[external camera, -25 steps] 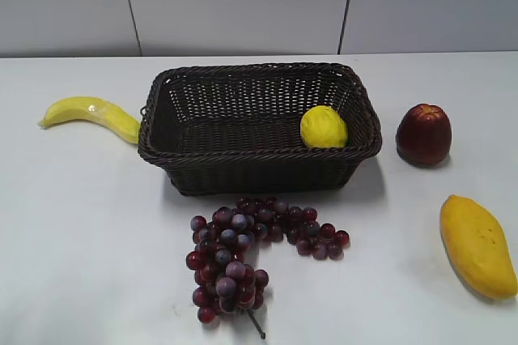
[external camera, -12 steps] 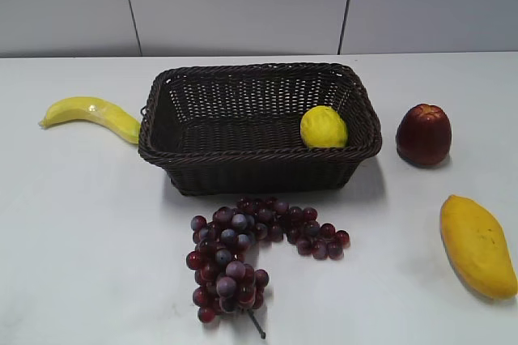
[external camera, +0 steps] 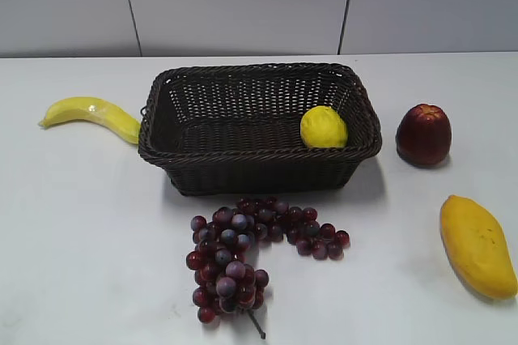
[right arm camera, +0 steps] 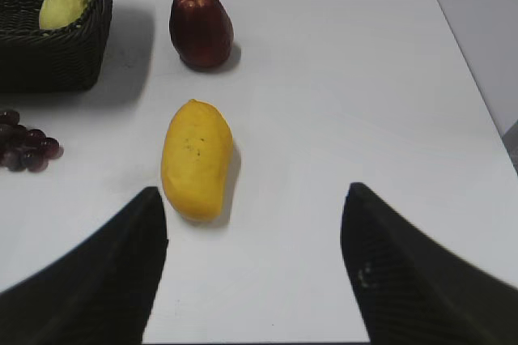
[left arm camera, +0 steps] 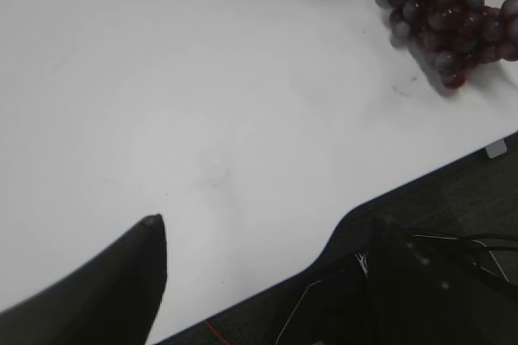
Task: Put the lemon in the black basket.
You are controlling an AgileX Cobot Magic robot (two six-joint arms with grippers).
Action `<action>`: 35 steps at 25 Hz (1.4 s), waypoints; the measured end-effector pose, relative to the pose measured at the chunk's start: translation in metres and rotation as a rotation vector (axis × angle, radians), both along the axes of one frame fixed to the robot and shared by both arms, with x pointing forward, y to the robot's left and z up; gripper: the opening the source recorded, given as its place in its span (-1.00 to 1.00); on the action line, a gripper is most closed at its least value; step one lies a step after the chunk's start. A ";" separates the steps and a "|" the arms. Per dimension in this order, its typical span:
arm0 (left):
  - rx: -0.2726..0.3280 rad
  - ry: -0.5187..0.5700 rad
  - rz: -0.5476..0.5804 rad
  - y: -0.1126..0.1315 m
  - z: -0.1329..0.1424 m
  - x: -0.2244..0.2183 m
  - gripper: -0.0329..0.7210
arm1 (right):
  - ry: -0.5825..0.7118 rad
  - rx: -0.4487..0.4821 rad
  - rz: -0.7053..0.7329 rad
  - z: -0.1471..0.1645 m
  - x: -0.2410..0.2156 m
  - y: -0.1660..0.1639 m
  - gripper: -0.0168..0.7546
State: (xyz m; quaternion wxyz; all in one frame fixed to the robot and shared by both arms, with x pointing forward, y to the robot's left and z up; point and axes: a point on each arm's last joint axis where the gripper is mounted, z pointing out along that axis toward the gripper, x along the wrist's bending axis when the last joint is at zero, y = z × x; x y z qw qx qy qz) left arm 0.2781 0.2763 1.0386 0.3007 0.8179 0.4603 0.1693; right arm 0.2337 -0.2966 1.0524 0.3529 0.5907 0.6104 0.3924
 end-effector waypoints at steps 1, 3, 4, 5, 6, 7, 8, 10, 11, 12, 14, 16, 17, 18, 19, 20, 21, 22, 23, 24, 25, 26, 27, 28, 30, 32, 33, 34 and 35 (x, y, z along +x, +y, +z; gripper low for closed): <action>0.000 0.000 0.000 0.000 0.000 0.000 0.65 | 0.000 0.000 0.000 0.000 0.000 0.000 0.47; -0.001 -0.001 0.001 0.000 0.000 0.000 0.65 | 0.000 0.000 0.000 0.000 0.000 0.000 0.47; -0.001 -0.001 0.001 0.000 0.000 0.000 0.64 | 0.000 0.000 0.000 0.000 0.000 0.000 0.47; -0.004 -0.006 0.002 0.000 0.000 -0.001 0.63 | 0.000 0.000 0.000 0.000 0.000 0.000 0.47; -0.007 -0.012 0.006 0.001 0.001 -0.001 0.62 | 0.000 0.000 0.000 0.000 0.000 0.000 0.47; -0.012 -0.019 0.016 0.002 0.001 -0.002 0.60 | 0.000 0.000 0.000 0.000 0.000 0.000 0.47; -0.017 -0.030 0.028 0.003 0.002 -0.003 0.58 | 0.000 0.000 0.000 0.000 0.000 0.000 0.47; -0.033 -0.067 0.070 0.006 0.003 -0.008 0.55 | 0.000 0.000 0.000 0.000 0.000 0.000 0.47; -0.040 -0.085 0.092 0.008 0.004 -0.010 0.53 | 0.000 0.000 0.000 0.000 0.000 0.000 0.47; -0.048 -0.108 0.122 0.010 0.005 -0.013 0.51 | 0.000 0.000 0.000 0.000 0.000 0.000 0.47; -0.061 -0.154 0.185 0.013 0.006 -0.019 0.48 | 0.000 0.000 0.000 0.000 0.000 0.000 0.47; -0.073 -0.203 0.245 0.016 0.007 -0.025 0.43 | 0.000 0.000 0.000 0.000 0.000 0.000 0.47; -0.077 -0.228 0.277 0.017 0.007 -0.029 0.41 | 0.000 0.000 0.000 0.000 0.000 0.000 0.47; -0.079 -0.248 0.304 0.018 0.007 -0.031 0.39 | 0.000 0.000 0.000 0.000 0.000 0.000 0.47; -0.081 -0.269 0.334 0.019 0.007 -0.034 0.37 | 0.000 0.000 0.000 0.000 0.000 0.000 0.47; -0.082 -0.288 0.364 0.019 0.007 -0.037 0.36 | 0.000 0.000 0.000 0.000 0.000 0.000 0.47; -0.082 -0.304 0.391 0.019 0.008 -0.039 0.34 | 0.000 0.000 0.000 0.000 0.000 0.000 0.47; -0.083 -0.322 0.411 0.019 0.008 -0.041 0.32 | 0.000 0.000 0.000 0.000 0.000 0.000 0.47; -0.083 -0.337 0.432 0.019 0.007 -0.043 0.31 | 0.000 0.000 0.000 0.000 0.000 0.000 0.47; -0.082 -0.342 0.449 0.019 0.007 -0.044 0.30 | 0.000 0.000 0.000 0.000 0.000 0.000 0.47; -0.080 -0.345 0.460 0.019 0.007 -0.044 0.29 | 0.000 0.000 0.000 0.000 0.000 0.000 0.47; -0.079 -0.346 0.468 0.019 0.007 -0.044 0.26 | 0.000 0.000 0.000 0.000 0.000 0.000 0.47; -0.079 -0.349 0.472 0.019 0.007 -0.045 0.24 | 0.000 0.000 0.000 0.000 0.000 0.000 0.47; -0.079 -0.349 0.473 0.019 0.007 -0.045 0.22 | 0.000 0.000 0.000 0.000 0.000 0.000 0.47; -0.079 -0.349 0.473 0.019 0.007 -0.045 0.19 | 0.000 0.000 0.000 0.000 0.000 0.000 0.47; -0.079 -0.349 0.473 0.019 0.007 -0.045 0.16 | 0.000 0.000 0.000 0.000 0.000 0.000 0.47; -0.079 -0.349 0.473 0.019 0.007 -0.045 0.14 | 0.000 0.000 0.000 0.000 0.000 0.000 0.47; -0.079 -0.349 0.473 0.019 0.007 -0.045 0.13 | 0.000 0.000 0.000 0.000 0.000 0.000 0.47; -0.079 -0.349 0.473 0.019 0.007 -0.045 0.13 | 0.000 0.000 0.000 0.000 0.000 0.000 0.47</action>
